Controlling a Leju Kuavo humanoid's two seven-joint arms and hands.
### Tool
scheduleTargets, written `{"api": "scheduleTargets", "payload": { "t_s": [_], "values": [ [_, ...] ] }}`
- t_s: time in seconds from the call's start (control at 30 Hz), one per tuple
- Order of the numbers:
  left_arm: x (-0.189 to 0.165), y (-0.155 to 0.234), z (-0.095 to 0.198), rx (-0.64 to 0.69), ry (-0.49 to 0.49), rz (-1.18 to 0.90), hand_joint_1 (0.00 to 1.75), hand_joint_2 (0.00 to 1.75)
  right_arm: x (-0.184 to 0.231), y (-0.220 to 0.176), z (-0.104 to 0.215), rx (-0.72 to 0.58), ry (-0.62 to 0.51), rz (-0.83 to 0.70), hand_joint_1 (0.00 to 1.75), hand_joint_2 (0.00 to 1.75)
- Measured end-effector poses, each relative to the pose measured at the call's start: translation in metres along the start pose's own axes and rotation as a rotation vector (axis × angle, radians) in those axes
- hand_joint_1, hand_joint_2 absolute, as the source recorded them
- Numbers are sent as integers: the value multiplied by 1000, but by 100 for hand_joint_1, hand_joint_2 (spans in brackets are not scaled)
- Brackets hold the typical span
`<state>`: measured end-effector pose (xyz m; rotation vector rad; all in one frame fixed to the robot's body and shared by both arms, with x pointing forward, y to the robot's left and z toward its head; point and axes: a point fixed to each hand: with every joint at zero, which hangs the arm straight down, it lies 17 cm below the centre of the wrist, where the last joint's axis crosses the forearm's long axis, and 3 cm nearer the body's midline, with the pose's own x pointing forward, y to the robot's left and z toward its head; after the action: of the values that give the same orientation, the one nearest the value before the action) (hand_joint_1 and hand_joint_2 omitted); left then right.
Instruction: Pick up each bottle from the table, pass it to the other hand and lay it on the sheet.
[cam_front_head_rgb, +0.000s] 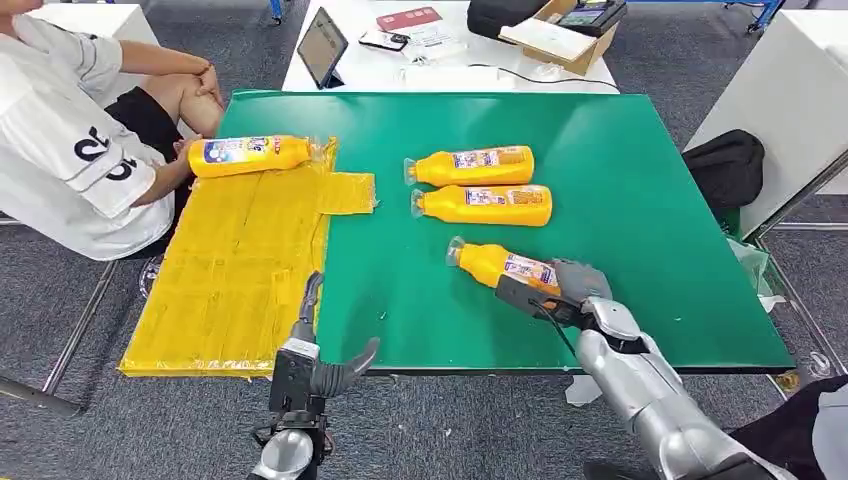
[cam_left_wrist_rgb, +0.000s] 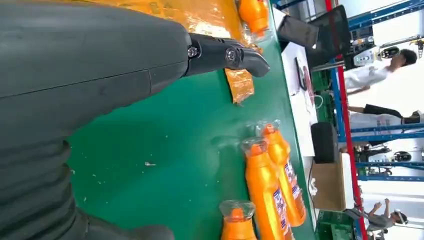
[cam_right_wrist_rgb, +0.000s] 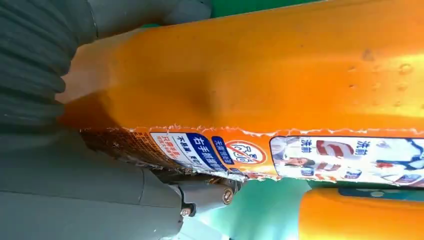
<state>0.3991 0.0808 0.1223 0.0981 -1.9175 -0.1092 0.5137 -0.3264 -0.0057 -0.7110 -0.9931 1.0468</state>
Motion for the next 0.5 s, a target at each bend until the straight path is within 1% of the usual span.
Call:
{"api": "scheduleTargets", "payload": {
  "t_s": [0.1,0.17,0.23,0.33,0.37,0.4,0.43,0.5],
  "values": [
    [0,-1,1,-1,2,3,0,175,7,1,1,3,-38,-48,175,175],
    [-1,0,1,6,5,5,0,175,22,-5,1,-39,-101,-117,175,175],
    [-1,2,3,15,7,5,0,175,44,-16,8,-131,-197,-225,175,175],
    [2,2,4,18,5,33,0,175,85,-25,34,-281,-341,-369,175,175],
    [4,1,4,15,6,53,0,175,98,-31,47,-342,-391,-418,175,175],
    [7,-1,4,11,7,78,0,175,113,-45,63,-423,-452,-480,175,175],
    [10,-3,5,5,5,93,0,175,120,-51,75,-474,-484,-512,175,175],
    [15,-5,3,6,5,139,0,175,132,-83,104,-646,-552,-541,175,175]
  ]
}}
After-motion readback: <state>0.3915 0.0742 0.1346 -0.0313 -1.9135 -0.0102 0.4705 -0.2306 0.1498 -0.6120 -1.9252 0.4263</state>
